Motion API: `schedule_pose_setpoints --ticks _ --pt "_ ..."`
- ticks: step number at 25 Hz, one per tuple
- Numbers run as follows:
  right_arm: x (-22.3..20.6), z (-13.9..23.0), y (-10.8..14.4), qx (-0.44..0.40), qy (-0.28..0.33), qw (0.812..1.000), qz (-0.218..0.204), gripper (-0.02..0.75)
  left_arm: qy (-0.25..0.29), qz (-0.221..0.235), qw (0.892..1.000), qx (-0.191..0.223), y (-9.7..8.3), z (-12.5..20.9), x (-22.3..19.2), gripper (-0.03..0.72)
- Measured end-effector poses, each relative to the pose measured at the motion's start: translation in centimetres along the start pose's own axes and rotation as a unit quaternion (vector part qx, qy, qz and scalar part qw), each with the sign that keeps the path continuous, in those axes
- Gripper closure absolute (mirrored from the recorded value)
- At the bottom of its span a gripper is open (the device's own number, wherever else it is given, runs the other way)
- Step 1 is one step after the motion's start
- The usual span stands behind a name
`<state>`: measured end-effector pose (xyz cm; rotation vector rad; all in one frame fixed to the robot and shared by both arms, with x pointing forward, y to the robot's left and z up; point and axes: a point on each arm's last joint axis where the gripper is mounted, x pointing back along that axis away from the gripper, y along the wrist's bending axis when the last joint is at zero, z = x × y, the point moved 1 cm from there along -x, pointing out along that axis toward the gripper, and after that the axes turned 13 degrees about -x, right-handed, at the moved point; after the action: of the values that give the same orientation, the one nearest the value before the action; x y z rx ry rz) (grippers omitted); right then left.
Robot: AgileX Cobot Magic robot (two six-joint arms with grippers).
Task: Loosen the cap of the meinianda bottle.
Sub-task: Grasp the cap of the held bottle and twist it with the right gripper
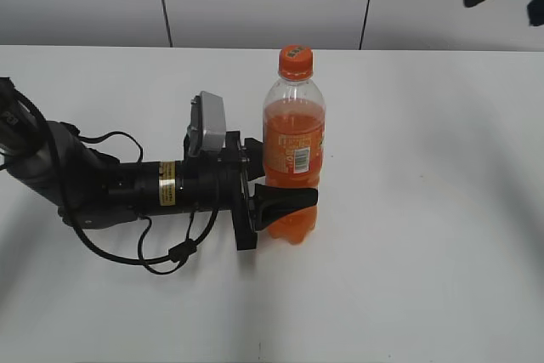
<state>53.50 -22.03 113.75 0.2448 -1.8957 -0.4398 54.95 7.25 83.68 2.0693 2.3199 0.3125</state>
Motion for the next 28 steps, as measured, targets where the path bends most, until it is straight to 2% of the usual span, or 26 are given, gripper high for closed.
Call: schedule_pose_setpoints --ticks 5,12,16,23,28 --pt "-3.0 0.5 4.0 0.035 0.034 0.999 0.011 0.153 0.000 0.000 1.000 0.000 0.0 0.0 0.0 0.284" --pt "-6.4 1.6 7.2 0.061 0.074 0.995 0.014 0.153 0.001 0.000 1.000 -0.009 -0.1 0.0 -0.2 0.284" --pt "-6.5 2.3 8.8 0.082 0.072 0.994 0.015 0.153 0.003 0.000 1.000 -0.012 -0.1 0.0 -0.2 0.284" --pt "-5.7 3.4 11.7 0.119 0.064 0.991 -0.010 0.153 0.003 0.003 0.999 -0.033 -0.3 0.2 -0.2 0.284" --pt "-5.7 3.8 12.2 0.130 0.063 0.989 -0.010 0.153 0.002 -0.002 0.999 -0.036 -0.2 0.5 -0.3 0.284"
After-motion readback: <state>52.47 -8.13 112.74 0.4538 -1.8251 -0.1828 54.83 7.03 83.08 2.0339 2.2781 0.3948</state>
